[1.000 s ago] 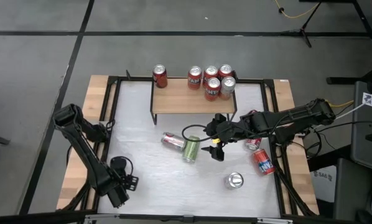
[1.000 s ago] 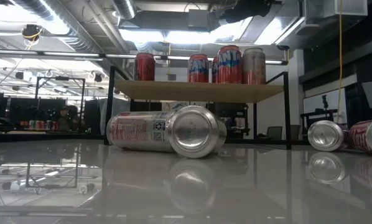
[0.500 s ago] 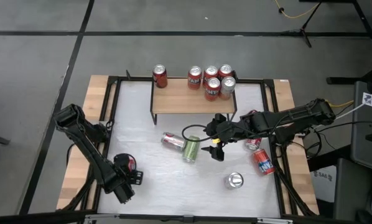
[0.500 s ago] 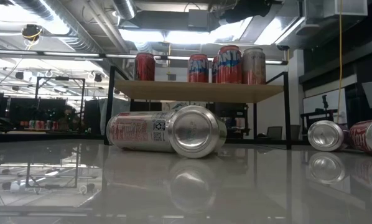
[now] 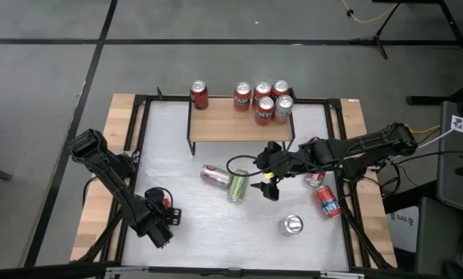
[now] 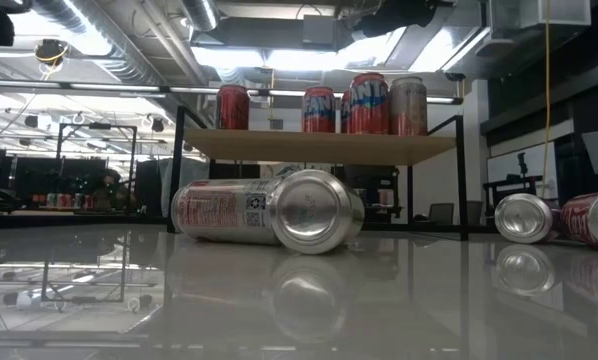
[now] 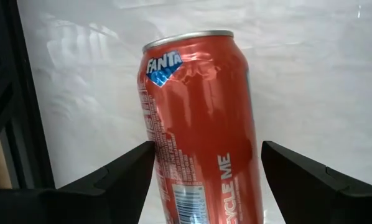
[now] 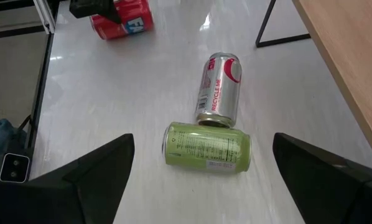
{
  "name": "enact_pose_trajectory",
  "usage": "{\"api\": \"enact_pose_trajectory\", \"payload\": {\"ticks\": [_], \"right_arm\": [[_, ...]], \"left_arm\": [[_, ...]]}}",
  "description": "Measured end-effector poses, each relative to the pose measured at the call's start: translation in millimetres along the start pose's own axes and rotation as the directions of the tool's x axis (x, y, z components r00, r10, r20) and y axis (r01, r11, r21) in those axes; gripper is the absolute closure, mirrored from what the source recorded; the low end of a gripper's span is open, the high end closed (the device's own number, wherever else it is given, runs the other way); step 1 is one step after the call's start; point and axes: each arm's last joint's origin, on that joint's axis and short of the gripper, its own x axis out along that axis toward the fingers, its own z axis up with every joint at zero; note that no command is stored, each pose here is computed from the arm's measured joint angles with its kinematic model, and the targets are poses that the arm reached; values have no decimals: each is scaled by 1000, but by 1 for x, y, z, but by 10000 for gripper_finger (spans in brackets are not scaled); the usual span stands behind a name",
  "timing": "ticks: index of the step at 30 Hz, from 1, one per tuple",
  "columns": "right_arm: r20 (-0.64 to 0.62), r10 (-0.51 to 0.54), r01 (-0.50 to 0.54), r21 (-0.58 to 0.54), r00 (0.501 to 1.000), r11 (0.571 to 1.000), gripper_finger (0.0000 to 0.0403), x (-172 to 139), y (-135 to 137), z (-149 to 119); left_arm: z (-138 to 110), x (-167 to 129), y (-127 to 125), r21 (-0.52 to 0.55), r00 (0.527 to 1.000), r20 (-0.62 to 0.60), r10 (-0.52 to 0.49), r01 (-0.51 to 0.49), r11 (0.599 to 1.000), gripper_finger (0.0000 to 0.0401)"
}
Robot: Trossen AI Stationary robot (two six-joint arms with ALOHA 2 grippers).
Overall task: Place canned beverage on shelf
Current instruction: Put the orange soda can aligned with the other soda can on the shelf
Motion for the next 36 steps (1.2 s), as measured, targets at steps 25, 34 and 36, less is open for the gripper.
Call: {"api": "enact_pose_trajectory", "payload": {"ticks": [25,34,36], "right_arm": [[0,0,0,0,1000,1000,31,0,0,0],[0,0,0,0,1000,1000,31,0,0,0],[0,0,0,0,1000,1000,31,0,0,0]], "left_arm": [[-3,17,-7,149,996,91,23,-37,988,114],[-2,18,-6,251,994,107,32,-58,966,114],[-2,18,-6,251,994,107,32,-59,966,114]]}}
